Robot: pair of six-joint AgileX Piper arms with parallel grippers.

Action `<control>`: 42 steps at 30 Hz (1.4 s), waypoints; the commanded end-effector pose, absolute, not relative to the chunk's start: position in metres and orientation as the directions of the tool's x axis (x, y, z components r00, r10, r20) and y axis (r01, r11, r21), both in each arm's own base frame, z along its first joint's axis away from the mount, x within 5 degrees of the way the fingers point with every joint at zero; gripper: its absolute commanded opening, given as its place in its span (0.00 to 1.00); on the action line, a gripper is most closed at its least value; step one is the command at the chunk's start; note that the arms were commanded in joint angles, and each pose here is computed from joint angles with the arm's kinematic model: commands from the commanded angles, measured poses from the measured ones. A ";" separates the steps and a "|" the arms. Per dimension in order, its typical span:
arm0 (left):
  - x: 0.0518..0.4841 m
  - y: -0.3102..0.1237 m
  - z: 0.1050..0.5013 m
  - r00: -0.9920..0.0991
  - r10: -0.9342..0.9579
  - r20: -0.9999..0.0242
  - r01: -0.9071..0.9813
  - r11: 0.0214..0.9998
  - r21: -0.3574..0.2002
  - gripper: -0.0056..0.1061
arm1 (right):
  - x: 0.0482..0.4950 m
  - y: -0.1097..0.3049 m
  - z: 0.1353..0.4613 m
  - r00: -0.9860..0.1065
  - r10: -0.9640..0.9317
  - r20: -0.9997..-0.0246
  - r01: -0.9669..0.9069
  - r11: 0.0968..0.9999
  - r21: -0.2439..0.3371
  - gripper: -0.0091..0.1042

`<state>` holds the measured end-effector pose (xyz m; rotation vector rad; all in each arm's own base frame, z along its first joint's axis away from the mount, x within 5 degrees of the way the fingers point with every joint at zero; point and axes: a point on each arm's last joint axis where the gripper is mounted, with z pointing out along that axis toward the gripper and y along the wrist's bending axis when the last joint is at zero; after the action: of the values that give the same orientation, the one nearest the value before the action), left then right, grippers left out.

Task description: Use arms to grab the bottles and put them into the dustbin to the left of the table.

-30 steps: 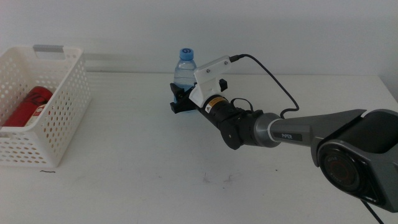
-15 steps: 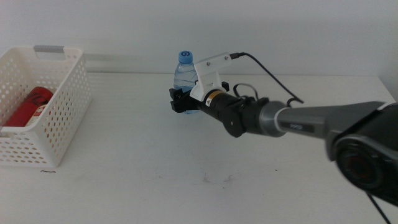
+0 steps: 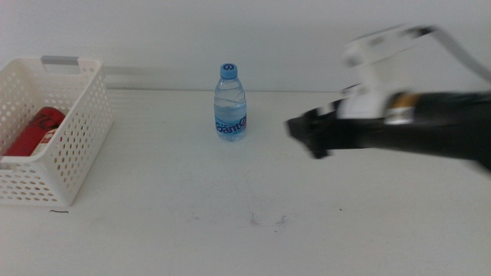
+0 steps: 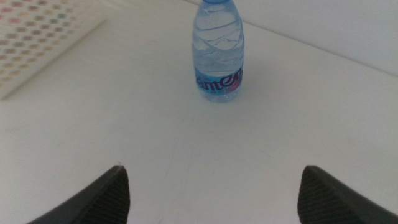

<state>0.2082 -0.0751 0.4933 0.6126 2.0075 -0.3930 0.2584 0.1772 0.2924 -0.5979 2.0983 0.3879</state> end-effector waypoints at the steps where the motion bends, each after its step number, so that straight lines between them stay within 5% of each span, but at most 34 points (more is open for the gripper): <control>1: 0.207 -0.075 0.495 -0.396 0.250 -0.884 0.566 0.824 -0.021 0.89 | 0.221 0.153 0.325 -0.478 -0.299 -0.826 -0.567 0.823 0.030 0.74; 7: 0.208 -0.075 0.495 -0.396 0.255 -0.882 0.562 0.827 -0.014 0.89 | 0.172 0.119 0.364 -0.441 -0.312 -0.841 -0.577 0.817 -0.001 0.74; 24: 0.208 -0.074 0.496 -0.391 0.254 -0.885 0.560 0.828 -0.010 0.89 | 0.162 0.112 0.375 -0.399 -0.287 -0.871 -0.574 0.819 -0.006 0.74; 28: 0.212 -0.075 0.488 -0.390 0.269 -0.881 0.547 0.837 0.013 0.89 | 0.162 0.112 0.375 -0.399 -0.287 -0.871 -0.574 0.819 -0.006 0.74; 31: 0.213 -0.082 0.468 -0.304 0.293 -0.906 0.503 0.858 0.109 0.89 | 0.162 0.112 0.375 -0.399 -0.287 -0.871 -0.574 0.819 -0.006 0.74; 33: 0.208 -0.091 0.443 -0.246 0.258 -0.934 0.464 0.878 0.120 0.89 | 0.162 0.112 0.375 -0.399 -0.287 -0.871 -0.574 0.819 -0.006 0.74; 36: 0.197 -0.105 0.391 -0.112 0.158 -0.981 0.467 0.880 0.088 0.89 | 0.162 0.112 0.375 -0.399 -0.287 -0.871 -0.574 0.819 -0.006 0.74; 38: 0.192 -0.109 0.350 -0.064 0.044 -0.997 0.502 0.865 0.006 0.89 | 0.162 0.112 0.375 -0.399 -0.287 -0.871 -0.574 0.819 -0.006 0.74; 42: 0.185 -0.106 0.265 -0.158 -0.059 -0.986 0.496 0.858 -0.131 0.89 | 0.162 0.112 0.375 -0.399 -0.287 -0.871 -0.574 0.819 -0.006 0.74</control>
<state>0.1900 -0.1073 0.2875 0.4214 1.6989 -0.4233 0.1634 0.1124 0.3754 -0.6295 2.0142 0.3728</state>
